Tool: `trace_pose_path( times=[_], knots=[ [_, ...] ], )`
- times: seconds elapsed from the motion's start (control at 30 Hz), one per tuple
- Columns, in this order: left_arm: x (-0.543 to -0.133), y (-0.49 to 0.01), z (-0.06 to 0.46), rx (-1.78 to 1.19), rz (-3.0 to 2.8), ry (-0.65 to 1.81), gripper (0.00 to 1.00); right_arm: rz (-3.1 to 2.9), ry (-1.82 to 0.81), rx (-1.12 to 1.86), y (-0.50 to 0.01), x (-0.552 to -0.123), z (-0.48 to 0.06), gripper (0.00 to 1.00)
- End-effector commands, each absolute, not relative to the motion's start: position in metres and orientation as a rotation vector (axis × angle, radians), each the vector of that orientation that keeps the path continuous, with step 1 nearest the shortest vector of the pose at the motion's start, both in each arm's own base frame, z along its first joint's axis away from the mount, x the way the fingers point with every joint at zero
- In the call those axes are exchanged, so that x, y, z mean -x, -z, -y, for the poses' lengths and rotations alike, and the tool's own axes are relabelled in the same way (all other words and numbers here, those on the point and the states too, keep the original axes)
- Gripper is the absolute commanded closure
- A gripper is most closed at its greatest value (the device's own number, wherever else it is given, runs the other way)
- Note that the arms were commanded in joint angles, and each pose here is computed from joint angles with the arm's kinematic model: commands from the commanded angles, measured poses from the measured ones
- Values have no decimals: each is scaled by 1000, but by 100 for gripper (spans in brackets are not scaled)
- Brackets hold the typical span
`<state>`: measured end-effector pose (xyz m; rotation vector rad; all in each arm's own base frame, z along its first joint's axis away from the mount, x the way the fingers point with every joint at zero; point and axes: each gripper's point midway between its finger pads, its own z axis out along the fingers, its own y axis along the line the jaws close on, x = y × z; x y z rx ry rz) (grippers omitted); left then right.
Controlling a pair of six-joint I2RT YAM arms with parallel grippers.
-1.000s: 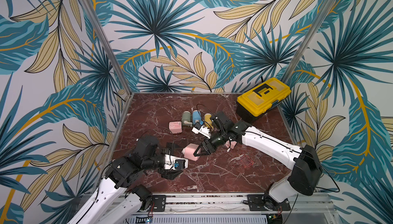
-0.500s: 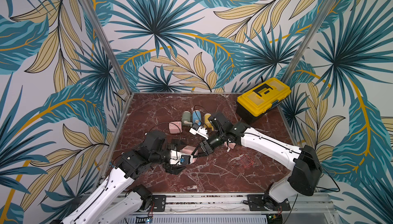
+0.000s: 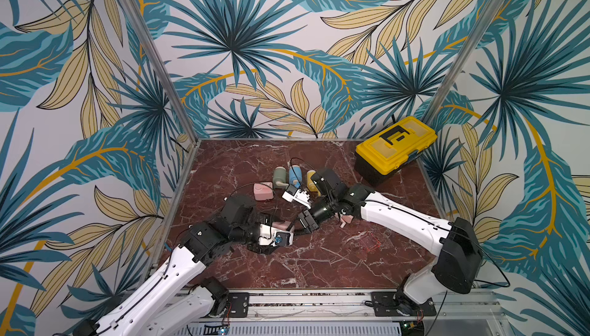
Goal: Put the tray back into the pencil sharpener
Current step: Pick up the pencil sharpener from the center of the board.
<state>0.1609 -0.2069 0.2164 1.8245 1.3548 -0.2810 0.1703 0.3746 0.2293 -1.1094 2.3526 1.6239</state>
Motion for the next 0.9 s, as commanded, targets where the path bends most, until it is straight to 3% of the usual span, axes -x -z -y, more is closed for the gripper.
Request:
trace_pose_path(
  times=[0.0, 0.1, 0.3, 0.4, 0.87],
  knots=[
    [-162, -221, 208, -1836, -1333, 255, 37, -2312, -1685, 1122, -231, -170, -381, 73],
    [-163, -220, 208, -1850, -1330, 225, 47, -2321, -1688, 1098, -230, -173, -384, 70],
    [-163, -223, 210, -1850, -1334, 216, 54, -2325, -1663, 1042, -226, -181, -387, 43],
    [-162, -223, 210, -1843, -1341, 219, 58, -2308, -1645, 1028, -228, -183, -386, 35],
    [-158, -212, 209, -1836, -1392, 257, 70, -2345, -1517, 728, -223, -203, -316, 27]
  ],
)
